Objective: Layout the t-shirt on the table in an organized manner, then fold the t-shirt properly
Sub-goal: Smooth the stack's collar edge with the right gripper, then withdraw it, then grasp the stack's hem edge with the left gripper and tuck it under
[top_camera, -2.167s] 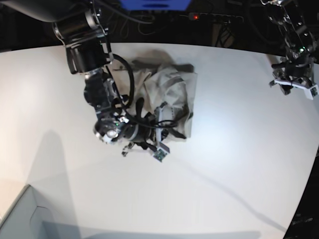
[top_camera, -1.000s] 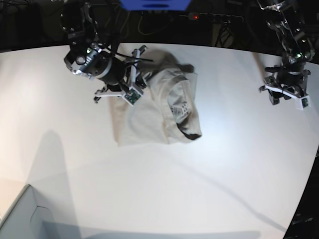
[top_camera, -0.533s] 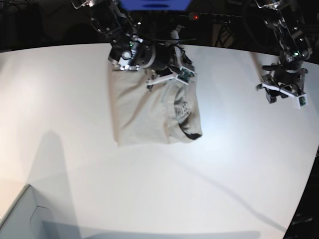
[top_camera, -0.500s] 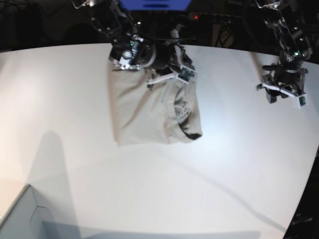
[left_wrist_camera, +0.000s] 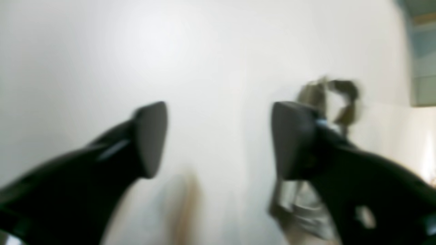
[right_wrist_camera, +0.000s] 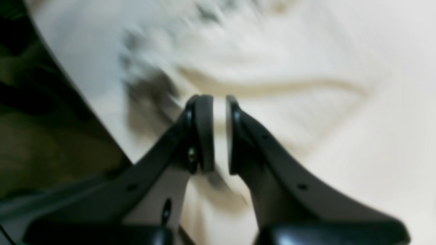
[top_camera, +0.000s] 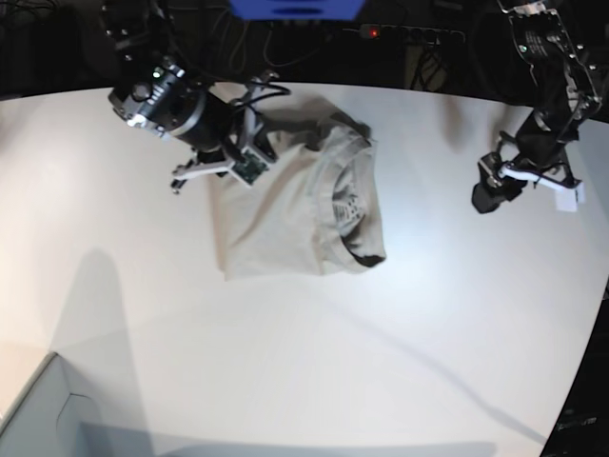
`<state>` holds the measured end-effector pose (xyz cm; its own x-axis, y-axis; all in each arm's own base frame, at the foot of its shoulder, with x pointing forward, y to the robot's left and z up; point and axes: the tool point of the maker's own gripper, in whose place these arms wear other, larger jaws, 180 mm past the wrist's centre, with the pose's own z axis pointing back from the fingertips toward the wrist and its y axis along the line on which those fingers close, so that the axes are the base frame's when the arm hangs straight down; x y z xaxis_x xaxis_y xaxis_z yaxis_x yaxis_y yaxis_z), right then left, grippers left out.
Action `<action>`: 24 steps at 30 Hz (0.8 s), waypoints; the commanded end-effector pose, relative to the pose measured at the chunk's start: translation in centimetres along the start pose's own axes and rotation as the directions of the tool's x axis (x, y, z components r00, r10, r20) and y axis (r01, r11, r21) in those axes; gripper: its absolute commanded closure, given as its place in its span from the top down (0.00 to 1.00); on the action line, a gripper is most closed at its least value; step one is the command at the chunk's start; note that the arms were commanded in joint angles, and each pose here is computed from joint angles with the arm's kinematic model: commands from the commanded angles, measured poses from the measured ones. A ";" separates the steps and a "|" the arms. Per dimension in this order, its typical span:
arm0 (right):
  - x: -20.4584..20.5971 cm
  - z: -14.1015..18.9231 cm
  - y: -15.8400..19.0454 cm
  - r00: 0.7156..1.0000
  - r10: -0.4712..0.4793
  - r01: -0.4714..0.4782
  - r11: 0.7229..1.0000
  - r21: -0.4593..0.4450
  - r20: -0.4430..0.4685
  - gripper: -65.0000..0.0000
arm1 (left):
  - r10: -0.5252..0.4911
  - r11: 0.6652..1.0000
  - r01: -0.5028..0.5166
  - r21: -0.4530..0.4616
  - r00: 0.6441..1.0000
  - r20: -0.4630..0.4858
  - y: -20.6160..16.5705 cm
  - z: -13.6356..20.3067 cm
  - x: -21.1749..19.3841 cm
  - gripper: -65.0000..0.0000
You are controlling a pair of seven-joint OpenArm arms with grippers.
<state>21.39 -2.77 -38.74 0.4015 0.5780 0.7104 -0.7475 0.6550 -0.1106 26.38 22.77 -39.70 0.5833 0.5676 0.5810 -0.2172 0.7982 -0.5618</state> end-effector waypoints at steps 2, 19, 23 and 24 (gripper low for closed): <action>-0.6 1.0 -1.2 0.999 -0.032 0.033 0.999 -0.038 0.013 0.09 | 0.004 0.994 -0.006 -0.105 1.000 -0.019 -3.2 -1.0 -0.1 0.85; -7.9 6.7 -8.4 0.976 -0.191 0.151 0.940 -0.307 -0.104 0.09 | -0.072 0.953 -0.026 -0.302 0.949 -0.308 -12.1 -10.3 -10.7 0.85; -8.7 7.5 -8.6 0.971 -0.206 0.159 0.932 -0.325 -0.118 0.09 | -0.107 0.944 0.001 -0.331 0.947 -0.302 -13.6 -11.3 -11.0 0.55; -8.7 7.5 -8.6 0.971 -0.206 0.158 0.933 -0.325 -0.119 0.09 | -0.115 0.942 0.009 -0.336 0.947 -0.300 -13.9 -11.6 -10.9 0.44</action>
<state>19.63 -17.40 -39.88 0.6420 0.4797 0.5980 -0.4552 0.8662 -0.2062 30.94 3.16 -46.14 0.8282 0.3815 0.4105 0.0397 0.6907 -0.7221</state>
